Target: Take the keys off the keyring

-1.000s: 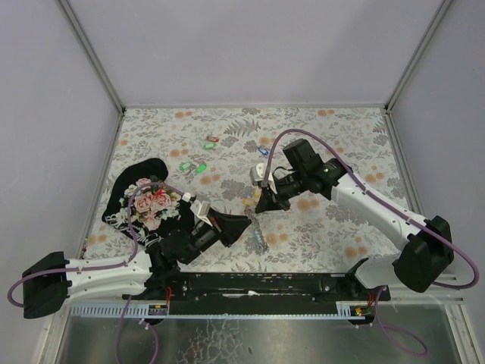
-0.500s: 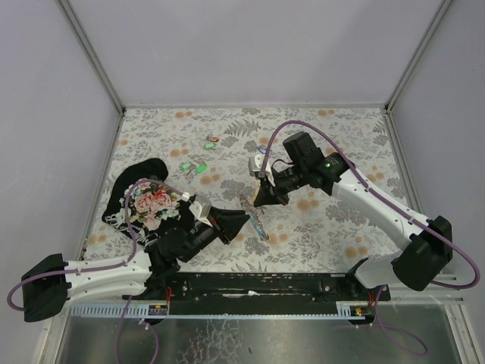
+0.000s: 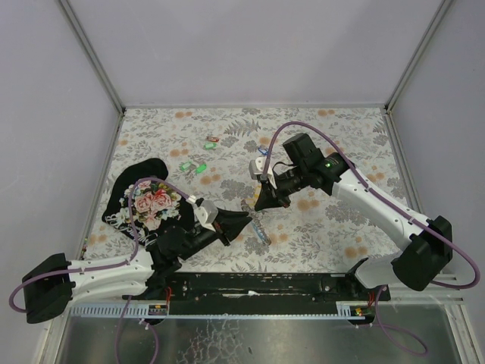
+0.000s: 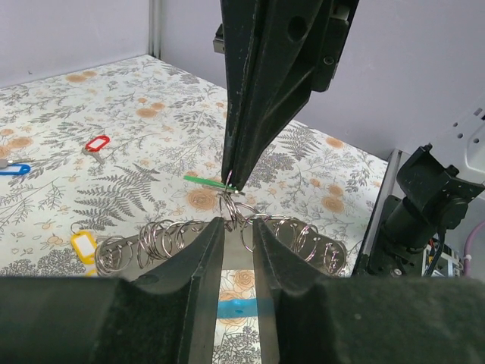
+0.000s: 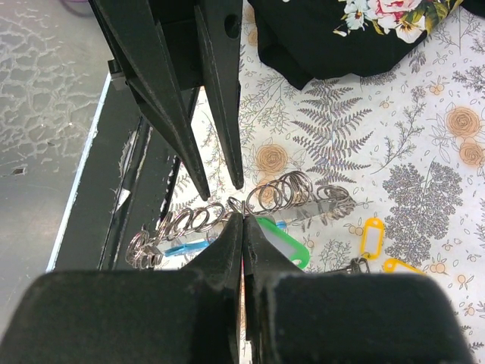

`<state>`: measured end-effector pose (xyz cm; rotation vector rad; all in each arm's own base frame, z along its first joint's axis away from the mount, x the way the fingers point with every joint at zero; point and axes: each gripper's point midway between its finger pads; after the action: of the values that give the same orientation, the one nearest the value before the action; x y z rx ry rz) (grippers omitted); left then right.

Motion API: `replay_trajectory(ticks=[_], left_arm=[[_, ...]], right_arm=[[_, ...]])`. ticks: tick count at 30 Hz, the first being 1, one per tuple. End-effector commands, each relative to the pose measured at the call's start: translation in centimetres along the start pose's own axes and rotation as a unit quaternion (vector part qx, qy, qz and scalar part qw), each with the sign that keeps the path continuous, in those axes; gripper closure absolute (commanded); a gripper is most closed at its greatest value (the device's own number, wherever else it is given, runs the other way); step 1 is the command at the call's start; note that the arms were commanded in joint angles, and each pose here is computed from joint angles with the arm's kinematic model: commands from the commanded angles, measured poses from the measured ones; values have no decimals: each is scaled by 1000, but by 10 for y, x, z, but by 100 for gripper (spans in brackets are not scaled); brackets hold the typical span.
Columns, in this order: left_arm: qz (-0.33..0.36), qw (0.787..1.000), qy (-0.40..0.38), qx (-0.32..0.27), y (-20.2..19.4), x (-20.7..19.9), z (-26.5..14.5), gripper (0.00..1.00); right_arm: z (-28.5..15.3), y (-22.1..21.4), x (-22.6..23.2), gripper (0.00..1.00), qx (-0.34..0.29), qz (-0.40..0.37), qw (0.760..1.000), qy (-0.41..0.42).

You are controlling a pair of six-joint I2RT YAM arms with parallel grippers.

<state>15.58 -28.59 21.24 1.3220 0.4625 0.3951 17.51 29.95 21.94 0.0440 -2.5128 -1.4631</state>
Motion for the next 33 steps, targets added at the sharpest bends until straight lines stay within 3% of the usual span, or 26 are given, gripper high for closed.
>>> replay_trajectory(ticks=[1,15,33], left_arm=[[20,999,-15,-23,11,-2,3,80],[9,1000,-14,-14,7,-2,11,90],[8,1000,13,-17,15,8,15,87]], right_arm=[[-6,30,8,100,-33,-43,998,15],[-4,29,10,100,-37,-38,998,20],[-2,24,8,100,-36,-28,999,14]])
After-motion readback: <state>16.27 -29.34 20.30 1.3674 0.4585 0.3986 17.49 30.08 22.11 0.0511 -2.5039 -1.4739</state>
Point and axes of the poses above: each gripper's point midway between its finger pads, its own z axis out along the fingers, its own x axis along the line the jaws close on, y = z × x, and after that the axes turned 7 degrees about z, right-handed
